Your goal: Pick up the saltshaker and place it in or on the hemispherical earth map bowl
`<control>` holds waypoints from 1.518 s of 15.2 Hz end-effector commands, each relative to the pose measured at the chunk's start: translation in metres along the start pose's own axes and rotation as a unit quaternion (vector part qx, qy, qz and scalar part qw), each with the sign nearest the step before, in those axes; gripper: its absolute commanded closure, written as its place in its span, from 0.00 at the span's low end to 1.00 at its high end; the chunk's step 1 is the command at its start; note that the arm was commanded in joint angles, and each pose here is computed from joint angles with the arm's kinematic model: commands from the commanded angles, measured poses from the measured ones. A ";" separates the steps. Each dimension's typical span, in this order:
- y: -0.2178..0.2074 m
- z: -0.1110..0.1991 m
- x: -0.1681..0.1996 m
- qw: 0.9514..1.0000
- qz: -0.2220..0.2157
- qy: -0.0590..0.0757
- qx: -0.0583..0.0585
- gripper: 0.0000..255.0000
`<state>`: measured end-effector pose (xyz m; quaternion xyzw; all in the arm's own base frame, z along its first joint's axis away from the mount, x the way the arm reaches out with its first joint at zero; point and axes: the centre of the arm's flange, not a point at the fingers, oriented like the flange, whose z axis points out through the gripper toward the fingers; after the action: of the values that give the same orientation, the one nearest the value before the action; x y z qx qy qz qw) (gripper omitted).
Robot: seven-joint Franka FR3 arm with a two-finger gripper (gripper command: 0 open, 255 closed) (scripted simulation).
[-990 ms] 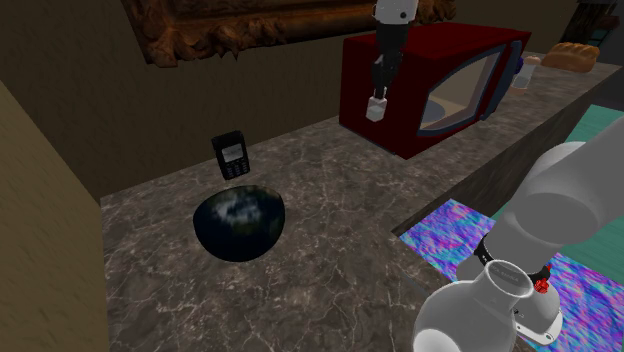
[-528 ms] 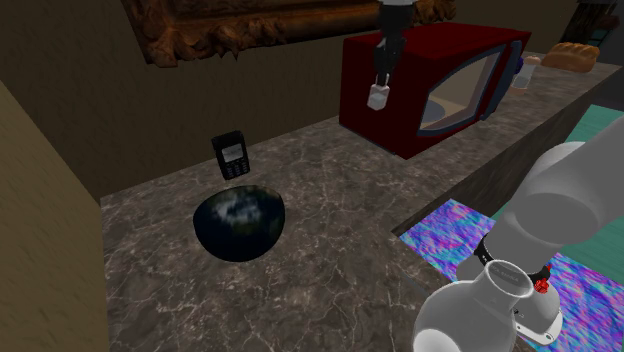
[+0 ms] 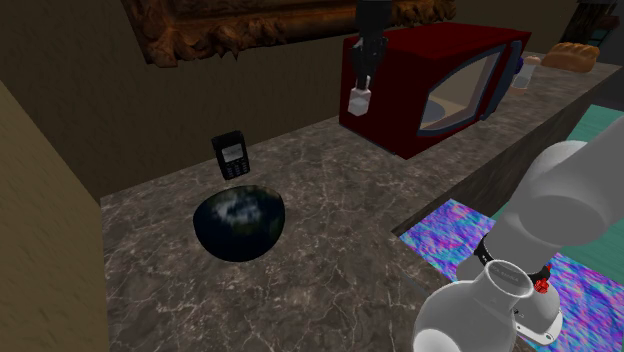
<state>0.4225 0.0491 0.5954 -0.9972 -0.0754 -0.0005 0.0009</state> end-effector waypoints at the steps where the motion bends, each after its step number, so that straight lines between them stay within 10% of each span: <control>1: -0.027 -0.003 0.003 1.000 0.001 0.000 0.000 1.00; 23: -0.315 -0.027 0.030 1.000 0.001 0.000 0.000 1.00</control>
<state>0.4075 0.3510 0.6199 -0.9972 -0.0754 -0.0006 0.0008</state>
